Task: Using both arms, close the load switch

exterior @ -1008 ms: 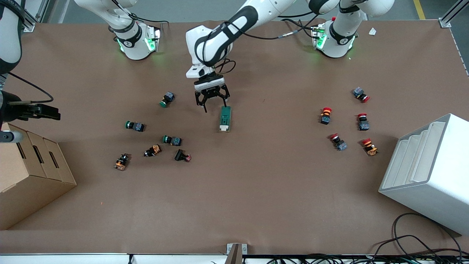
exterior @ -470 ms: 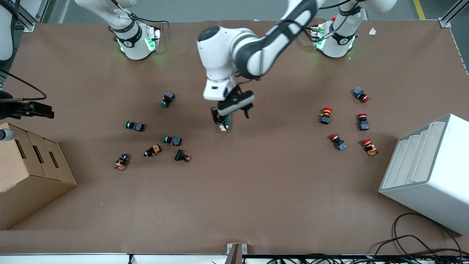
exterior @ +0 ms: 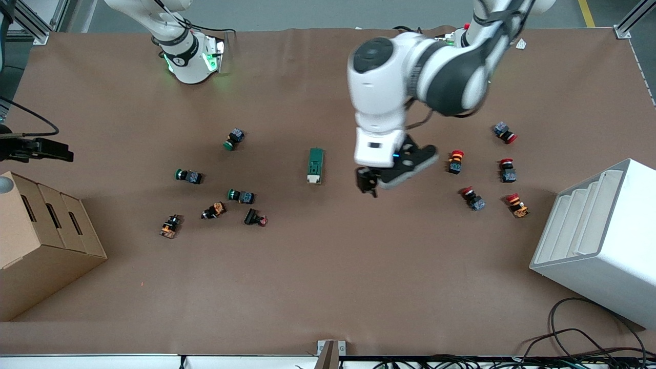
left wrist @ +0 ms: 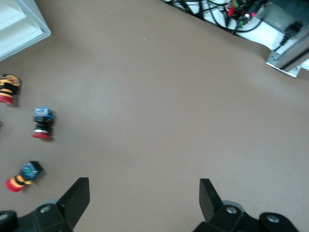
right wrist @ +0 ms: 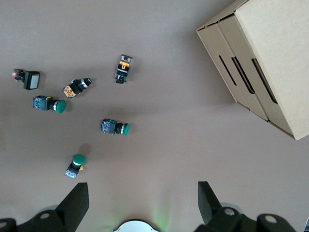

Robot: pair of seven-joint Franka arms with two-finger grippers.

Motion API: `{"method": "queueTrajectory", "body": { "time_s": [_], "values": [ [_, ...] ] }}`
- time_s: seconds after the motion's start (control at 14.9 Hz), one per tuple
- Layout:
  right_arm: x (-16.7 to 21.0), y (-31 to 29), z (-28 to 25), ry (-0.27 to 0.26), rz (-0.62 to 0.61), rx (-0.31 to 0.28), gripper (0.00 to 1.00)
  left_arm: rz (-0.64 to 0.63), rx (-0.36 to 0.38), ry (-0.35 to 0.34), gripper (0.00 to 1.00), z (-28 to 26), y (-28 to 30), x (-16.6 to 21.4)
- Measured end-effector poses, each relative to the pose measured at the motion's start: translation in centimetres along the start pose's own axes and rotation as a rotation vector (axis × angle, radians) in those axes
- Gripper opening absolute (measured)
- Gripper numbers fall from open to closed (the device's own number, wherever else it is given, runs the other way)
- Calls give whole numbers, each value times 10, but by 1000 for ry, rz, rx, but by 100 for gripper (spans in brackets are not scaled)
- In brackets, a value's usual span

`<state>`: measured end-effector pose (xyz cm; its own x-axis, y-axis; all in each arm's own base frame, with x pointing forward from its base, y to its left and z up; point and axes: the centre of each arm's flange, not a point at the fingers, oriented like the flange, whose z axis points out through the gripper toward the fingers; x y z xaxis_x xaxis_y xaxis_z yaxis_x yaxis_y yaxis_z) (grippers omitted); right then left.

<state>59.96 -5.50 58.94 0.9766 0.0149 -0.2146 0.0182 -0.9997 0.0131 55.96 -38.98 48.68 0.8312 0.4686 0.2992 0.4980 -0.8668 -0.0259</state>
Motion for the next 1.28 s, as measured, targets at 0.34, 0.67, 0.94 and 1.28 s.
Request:
{"method": "queueTrajectory", "body": {
  "time_s": [0.34, 0.67, 0.94, 1.28],
  "values": [
    [-19, -7, -21, 14, -11, 2, 100, 0, -2, -82, 100, -31, -68, 78],
    [-49, -8, -33, 45, -3, 6, 100, 52, -67, -160, 100, -53, -152, 156],
    [-79, -20, -42, 63, -13, 7, 100, 179, -59, -159, 100, -63, -209, 193],
    [-108, -25, -55, 94, -15, 7, 100, 318, -71, -187, 100, -75, -275, 213]
  ]
}}
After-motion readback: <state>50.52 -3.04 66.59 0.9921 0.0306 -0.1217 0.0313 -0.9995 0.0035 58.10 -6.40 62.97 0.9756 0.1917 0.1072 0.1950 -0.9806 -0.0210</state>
